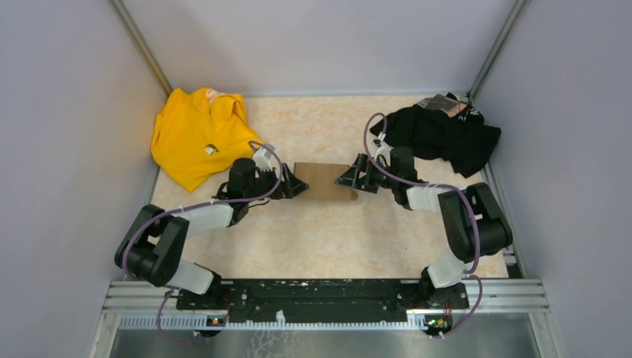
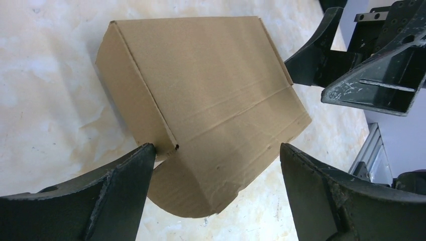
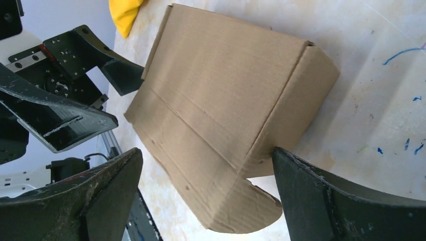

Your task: Fold the paper box

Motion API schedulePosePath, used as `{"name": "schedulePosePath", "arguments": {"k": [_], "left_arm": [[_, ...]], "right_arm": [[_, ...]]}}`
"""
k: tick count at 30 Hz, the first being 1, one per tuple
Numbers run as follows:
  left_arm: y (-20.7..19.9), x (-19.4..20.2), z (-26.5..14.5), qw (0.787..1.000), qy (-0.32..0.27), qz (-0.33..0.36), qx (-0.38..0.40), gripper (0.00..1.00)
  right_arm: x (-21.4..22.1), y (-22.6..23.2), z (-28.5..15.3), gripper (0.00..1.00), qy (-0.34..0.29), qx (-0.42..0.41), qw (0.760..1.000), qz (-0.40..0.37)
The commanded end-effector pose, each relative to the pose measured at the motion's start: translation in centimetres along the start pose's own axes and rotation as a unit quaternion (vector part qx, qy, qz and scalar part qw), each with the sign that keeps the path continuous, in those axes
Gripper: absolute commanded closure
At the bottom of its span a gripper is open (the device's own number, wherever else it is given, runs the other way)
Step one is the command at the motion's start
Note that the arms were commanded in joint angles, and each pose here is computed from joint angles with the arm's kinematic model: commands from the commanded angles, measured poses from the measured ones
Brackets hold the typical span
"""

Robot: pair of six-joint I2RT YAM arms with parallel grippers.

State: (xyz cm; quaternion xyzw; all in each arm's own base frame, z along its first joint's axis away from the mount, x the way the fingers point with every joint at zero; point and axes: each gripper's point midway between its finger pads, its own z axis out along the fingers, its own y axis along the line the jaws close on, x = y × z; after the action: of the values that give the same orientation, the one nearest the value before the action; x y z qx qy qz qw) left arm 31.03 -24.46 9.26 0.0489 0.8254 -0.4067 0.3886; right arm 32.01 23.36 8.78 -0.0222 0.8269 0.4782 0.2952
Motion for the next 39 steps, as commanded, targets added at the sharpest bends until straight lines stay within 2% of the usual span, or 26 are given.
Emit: {"name": "schedulePosePath", "arguments": {"k": [1, 15, 29, 39], "left_arm": [[-3.1, -2.7, -1.2, 0.999, -0.028, 0.017, 0.041, 0.01], [-5.7, -3.2, -4.7, 0.999, -0.031, 0.009, 0.043, 0.01], [-4.0, -0.6, -4.7, 1.0, -0.02, 0.007, 0.019, 0.01], [-4.3, -1.6, -4.3, 1.0, -0.019, 0.018, 0.014, 0.01]], "right_arm": [[-3.0, 4.6, -1.4, 0.01, -0.035, -0.052, 0.997, -0.05], [-2.5, 7.8, -4.7, 0.01, -0.037, -0.061, 0.996, -0.053], [-0.1, 5.1, -4.4, 0.01, -0.027, -0.035, 0.998, -0.044], [-0.4, 4.3, -3.8, 0.01, -0.022, -0.024, 0.998, -0.05]]}}
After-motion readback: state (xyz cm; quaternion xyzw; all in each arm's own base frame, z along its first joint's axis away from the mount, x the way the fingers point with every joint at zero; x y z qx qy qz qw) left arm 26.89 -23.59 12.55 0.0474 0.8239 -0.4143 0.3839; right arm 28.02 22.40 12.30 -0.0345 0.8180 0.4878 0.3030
